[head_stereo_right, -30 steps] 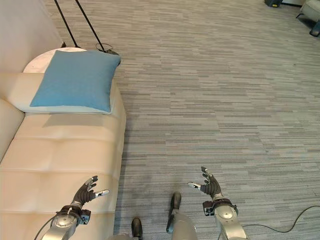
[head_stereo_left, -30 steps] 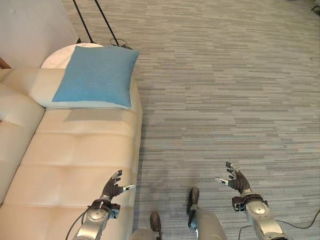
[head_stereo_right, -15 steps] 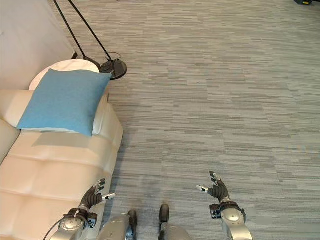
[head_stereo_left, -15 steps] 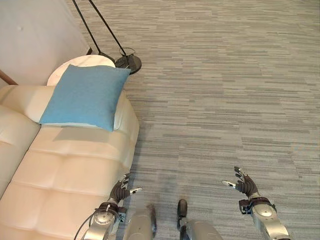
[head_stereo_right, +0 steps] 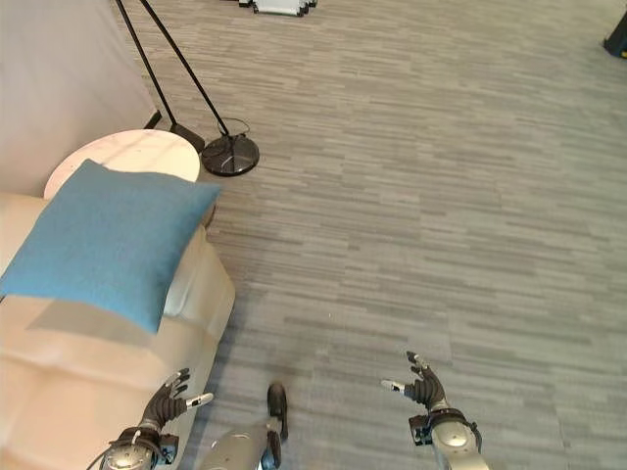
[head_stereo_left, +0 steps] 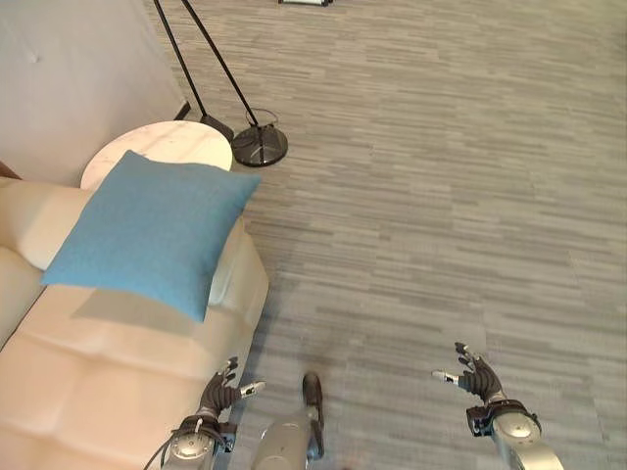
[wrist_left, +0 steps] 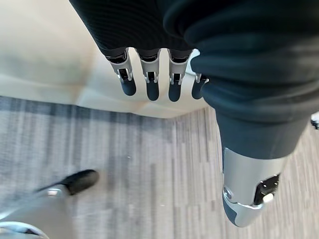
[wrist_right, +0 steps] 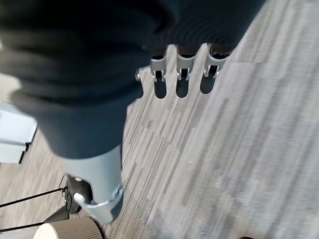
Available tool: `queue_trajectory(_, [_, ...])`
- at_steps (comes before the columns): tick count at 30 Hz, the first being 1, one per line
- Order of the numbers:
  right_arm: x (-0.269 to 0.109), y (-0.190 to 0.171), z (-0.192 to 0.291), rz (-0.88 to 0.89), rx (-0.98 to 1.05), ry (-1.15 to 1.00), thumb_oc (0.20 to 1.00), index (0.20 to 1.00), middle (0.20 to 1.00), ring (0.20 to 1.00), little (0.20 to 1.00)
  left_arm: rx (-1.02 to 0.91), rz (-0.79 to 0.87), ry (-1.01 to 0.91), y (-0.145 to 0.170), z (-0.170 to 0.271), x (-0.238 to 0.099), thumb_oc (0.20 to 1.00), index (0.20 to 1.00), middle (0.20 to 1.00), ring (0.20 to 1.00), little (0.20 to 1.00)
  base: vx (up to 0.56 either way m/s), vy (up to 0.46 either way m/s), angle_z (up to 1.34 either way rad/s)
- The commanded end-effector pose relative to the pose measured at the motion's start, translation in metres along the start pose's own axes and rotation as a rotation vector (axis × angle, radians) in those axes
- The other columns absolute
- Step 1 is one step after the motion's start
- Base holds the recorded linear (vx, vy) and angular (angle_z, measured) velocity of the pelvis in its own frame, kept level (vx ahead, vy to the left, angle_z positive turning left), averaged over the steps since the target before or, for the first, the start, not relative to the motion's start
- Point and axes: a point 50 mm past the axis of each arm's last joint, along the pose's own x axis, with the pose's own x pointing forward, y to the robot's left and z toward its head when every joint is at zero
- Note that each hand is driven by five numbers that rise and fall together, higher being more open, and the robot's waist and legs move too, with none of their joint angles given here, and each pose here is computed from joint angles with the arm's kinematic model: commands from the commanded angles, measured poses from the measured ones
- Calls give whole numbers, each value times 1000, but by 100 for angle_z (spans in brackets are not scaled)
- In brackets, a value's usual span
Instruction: Pick up all the scattered cushions and arrange them neatly on the sofa.
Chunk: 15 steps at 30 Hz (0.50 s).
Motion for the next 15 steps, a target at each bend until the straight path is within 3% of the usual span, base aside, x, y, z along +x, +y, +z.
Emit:
queue_trajectory(1, [8, -1, 32, 9, -31, -140, 1000, 1000, 1000, 1000, 1000, -1, 78, -94, 25, 20, 2, 1000, 1000, 1000, 1000, 1000, 467, 171, 43])
queue_trajectory(9, [6, -9, 27, -3, -44, -116, 1000, 1000, 1000, 1000, 1000, -33, 72, -64, 19, 10, 0, 1000, 1000, 1000, 1000, 1000, 479, 0, 85])
queue_trajectory(15, [4, -19, 14, -36, -11, -74, 1000, 1000, 1000, 1000, 1000, -38, 73, -47, 17, 6, 4, 1000, 1000, 1000, 1000, 1000, 376, -194, 160])
